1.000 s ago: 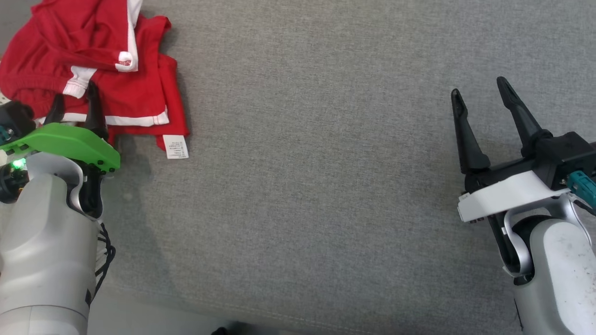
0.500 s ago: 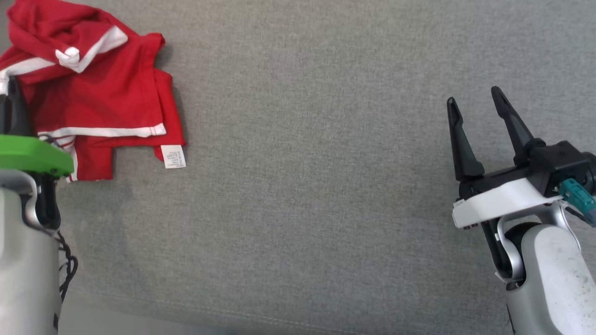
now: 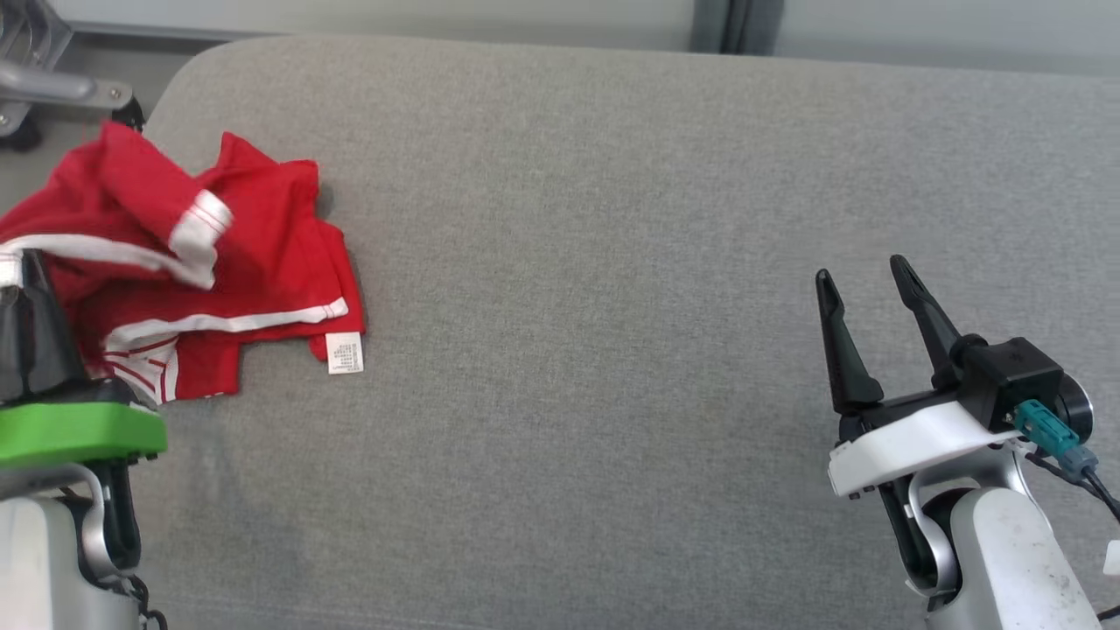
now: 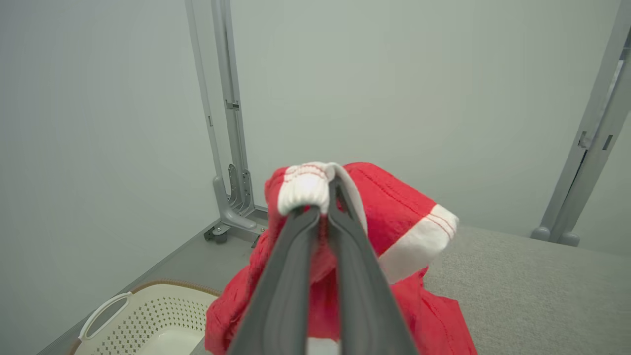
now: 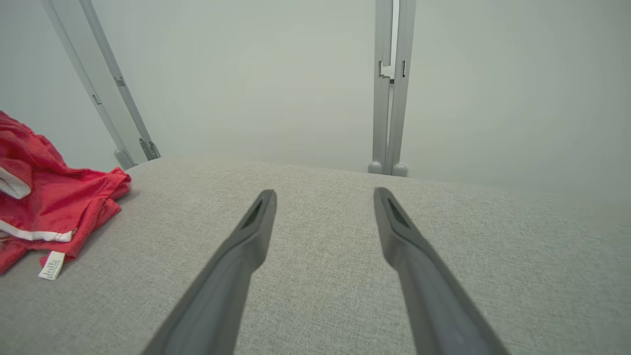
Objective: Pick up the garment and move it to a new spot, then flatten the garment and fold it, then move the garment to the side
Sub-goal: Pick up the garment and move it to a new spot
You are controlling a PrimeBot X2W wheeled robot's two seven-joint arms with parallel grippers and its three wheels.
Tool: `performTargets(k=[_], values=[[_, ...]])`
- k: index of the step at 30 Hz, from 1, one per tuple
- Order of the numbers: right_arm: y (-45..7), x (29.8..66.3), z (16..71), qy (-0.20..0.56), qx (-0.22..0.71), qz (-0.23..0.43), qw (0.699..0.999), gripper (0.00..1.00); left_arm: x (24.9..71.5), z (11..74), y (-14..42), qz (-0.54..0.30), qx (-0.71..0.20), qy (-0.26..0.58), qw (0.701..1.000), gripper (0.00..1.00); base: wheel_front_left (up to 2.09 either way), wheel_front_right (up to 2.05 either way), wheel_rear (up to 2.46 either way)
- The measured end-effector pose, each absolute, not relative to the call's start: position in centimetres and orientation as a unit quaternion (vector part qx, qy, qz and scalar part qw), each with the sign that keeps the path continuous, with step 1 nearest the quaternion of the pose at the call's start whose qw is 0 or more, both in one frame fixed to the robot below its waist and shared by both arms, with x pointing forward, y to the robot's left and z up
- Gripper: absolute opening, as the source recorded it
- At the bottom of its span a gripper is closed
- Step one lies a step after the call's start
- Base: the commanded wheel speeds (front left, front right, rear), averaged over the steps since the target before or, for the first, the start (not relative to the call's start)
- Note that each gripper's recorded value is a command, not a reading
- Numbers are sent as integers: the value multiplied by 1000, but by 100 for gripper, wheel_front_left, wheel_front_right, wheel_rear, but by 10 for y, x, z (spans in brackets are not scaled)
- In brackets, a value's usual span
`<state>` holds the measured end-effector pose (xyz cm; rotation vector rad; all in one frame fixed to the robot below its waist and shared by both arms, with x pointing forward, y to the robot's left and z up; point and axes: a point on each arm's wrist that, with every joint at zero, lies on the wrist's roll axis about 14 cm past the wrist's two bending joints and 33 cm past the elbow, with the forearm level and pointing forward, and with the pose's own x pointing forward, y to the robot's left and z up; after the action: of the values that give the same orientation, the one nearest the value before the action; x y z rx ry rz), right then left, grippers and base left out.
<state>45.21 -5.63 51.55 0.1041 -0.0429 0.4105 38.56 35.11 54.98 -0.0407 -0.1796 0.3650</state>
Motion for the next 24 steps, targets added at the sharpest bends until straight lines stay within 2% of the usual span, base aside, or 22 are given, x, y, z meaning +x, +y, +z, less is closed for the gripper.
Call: performTargets(k=[7,14,19,24], values=[[-84,438,538,-45,49,167,984,100,392,582,282,94,-28,-127,987,0,0,0,0],[-120,433,544,-55,45,121,990,100,424,583,169,-74,-55,-110,990,0,0,0,0],[-143,434,540,-56,53,89,993,100,442,573,75,-211,-72,-79,972,0,0,0,0],[-166,435,530,-56,63,56,995,100,445,567,-16,-339,-79,-62,935,0,0,0,0]])
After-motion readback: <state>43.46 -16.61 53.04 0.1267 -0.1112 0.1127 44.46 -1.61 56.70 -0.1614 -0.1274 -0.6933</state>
